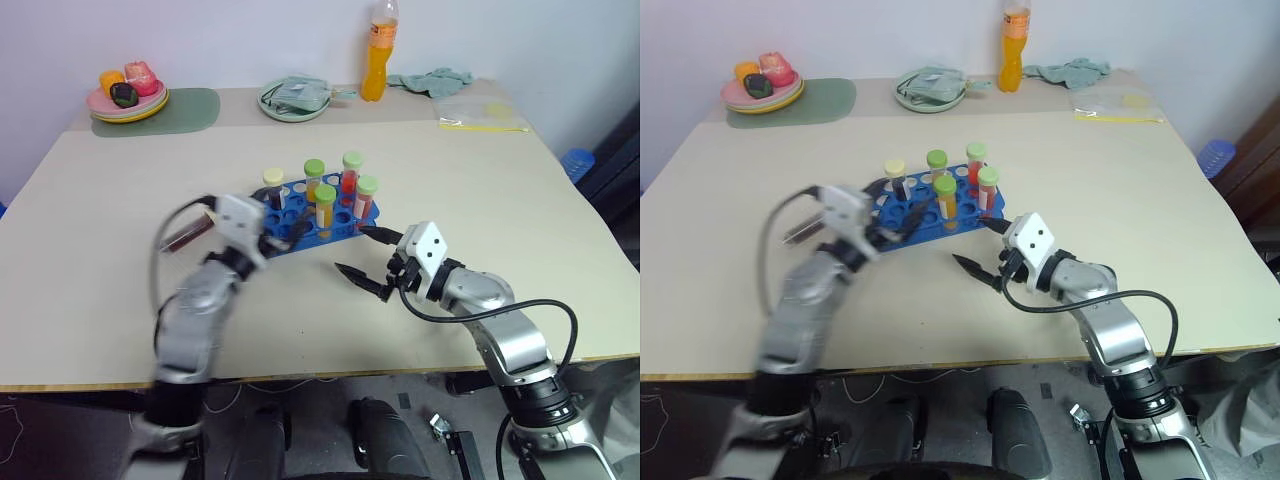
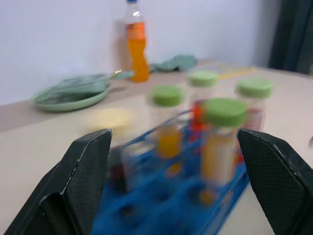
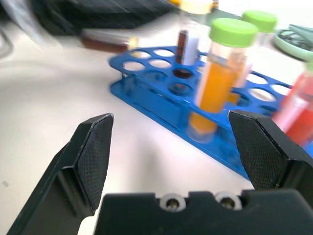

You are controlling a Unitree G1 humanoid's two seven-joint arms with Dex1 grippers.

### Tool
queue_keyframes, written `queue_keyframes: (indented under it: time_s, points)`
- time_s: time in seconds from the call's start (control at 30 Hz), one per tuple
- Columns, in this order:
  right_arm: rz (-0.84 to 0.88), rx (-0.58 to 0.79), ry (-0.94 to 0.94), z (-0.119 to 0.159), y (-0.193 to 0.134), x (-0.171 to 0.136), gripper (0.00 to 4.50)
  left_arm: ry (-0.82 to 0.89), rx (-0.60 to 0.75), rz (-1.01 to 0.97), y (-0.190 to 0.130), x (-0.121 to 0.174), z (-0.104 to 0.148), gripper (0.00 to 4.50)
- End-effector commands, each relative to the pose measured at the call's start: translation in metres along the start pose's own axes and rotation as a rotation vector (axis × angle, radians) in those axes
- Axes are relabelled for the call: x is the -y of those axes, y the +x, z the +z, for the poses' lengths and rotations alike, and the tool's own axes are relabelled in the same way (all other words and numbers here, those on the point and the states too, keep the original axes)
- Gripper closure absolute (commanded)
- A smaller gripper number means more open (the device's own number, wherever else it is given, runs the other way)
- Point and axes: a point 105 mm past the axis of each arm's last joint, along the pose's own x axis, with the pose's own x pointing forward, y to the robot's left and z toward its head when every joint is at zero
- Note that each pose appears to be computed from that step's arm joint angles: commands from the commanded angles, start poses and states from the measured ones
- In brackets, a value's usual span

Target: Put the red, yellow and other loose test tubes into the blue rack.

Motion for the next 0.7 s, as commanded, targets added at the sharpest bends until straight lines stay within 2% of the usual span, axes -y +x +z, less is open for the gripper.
queue_keyframes:
  time_s: [0.03,0.1,0.13,0.2,0.27,0.3,0.47,0.6,0.7]
  points:
    - [-0.008,0.031,-0.038,0.011,-0.004,0.003,0.34,0.010,-0.207,-0.049,-0.026,-0.032,0.006,0.30]
    - [-0.010,0.029,-0.039,0.010,-0.003,0.004,0.34,0.033,-0.291,0.014,-0.029,-0.060,0.010,0.14]
    - [-0.009,0.030,-0.039,0.010,-0.002,0.003,0.34,0.020,-0.370,0.046,-0.027,-0.078,0.010,0.14]
    - [0.000,0.028,-0.047,0.010,0.000,0.001,0.34,0.136,-0.566,0.090,-0.021,-0.109,0.004,0.14]
    - [0.019,0.027,-0.052,0.011,0.001,-0.002,0.34,0.100,-0.727,0.069,-0.014,-0.123,-0.004,0.14]
    - [0.030,0.027,-0.051,0.012,0.001,-0.003,0.34,0.068,-0.764,0.053,-0.010,-0.126,-0.006,0.14]
    - [0.185,-0.001,-0.041,0.016,-0.010,-0.028,0.34,0.123,-1.003,-0.046,0.004,-0.139,-0.035,0.14]
    - [0.168,-0.016,-0.047,0.017,-0.014,-0.032,0.34,0.185,-1.123,-0.144,0.007,-0.136,-0.052,0.14]
    - [0.156,-0.022,-0.044,0.016,-0.015,-0.034,0.34,0.224,-1.165,-0.161,0.008,-0.136,-0.057,0.14]
